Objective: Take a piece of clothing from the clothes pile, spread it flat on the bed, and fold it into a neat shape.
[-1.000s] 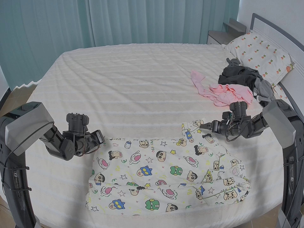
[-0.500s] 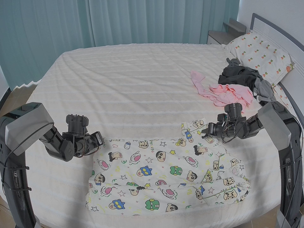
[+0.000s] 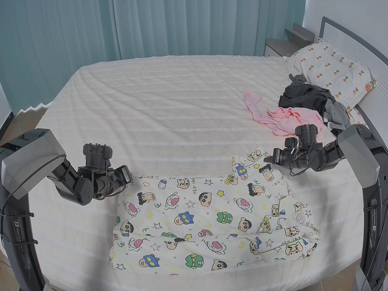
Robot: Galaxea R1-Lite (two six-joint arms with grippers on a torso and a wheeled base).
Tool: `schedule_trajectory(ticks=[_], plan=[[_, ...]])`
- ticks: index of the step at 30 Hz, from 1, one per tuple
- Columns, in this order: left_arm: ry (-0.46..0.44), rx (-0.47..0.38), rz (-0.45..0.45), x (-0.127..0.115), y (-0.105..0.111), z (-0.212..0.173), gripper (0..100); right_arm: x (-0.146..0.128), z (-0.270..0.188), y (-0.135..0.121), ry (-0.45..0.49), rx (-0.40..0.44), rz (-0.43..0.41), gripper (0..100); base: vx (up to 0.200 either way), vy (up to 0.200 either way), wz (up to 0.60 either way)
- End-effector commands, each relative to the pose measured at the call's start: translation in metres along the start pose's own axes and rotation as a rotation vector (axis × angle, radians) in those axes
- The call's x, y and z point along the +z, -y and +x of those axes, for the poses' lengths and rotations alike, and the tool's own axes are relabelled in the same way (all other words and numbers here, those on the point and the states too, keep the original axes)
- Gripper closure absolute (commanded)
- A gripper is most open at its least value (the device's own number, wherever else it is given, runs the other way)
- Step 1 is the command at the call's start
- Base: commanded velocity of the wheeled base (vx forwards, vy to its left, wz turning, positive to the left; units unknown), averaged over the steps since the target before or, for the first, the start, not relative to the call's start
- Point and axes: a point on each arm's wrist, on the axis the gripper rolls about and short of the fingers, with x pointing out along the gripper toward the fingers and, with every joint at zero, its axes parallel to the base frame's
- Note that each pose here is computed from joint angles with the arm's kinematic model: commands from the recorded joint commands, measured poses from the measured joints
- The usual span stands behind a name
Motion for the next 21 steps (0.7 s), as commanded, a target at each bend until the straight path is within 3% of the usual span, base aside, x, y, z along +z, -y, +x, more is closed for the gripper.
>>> schedule_trajectory(ticks=[1,6,14,15,21], plan=[[0.024,0.002,-0.003,0.005,0.002,-0.003,100,0.007,-0.006,-0.006,0.031,0.012,-0.016,100,0.000,0.000,0.00],[0.034,0.001,-0.003,0.008,0.003,-0.001,100,0.002,-0.004,-0.007,0.060,0.030,-0.025,100,0.000,0.000,0.00],[0.023,0.005,0.001,0.005,0.003,0.000,100,-0.015,0.002,-0.001,-0.016,0.039,0.000,100,0.000,0.000,0.00],[0.021,0.005,0.002,0.004,0.003,0.000,100,-0.017,0.003,0.001,-0.028,0.035,0.004,0,0.000,0.000,0.00],[0.019,0.002,0.004,0.003,0.005,0.000,100,-0.015,0.003,0.002,-0.042,0.031,0.005,0,0.000,0.000,0.00]])
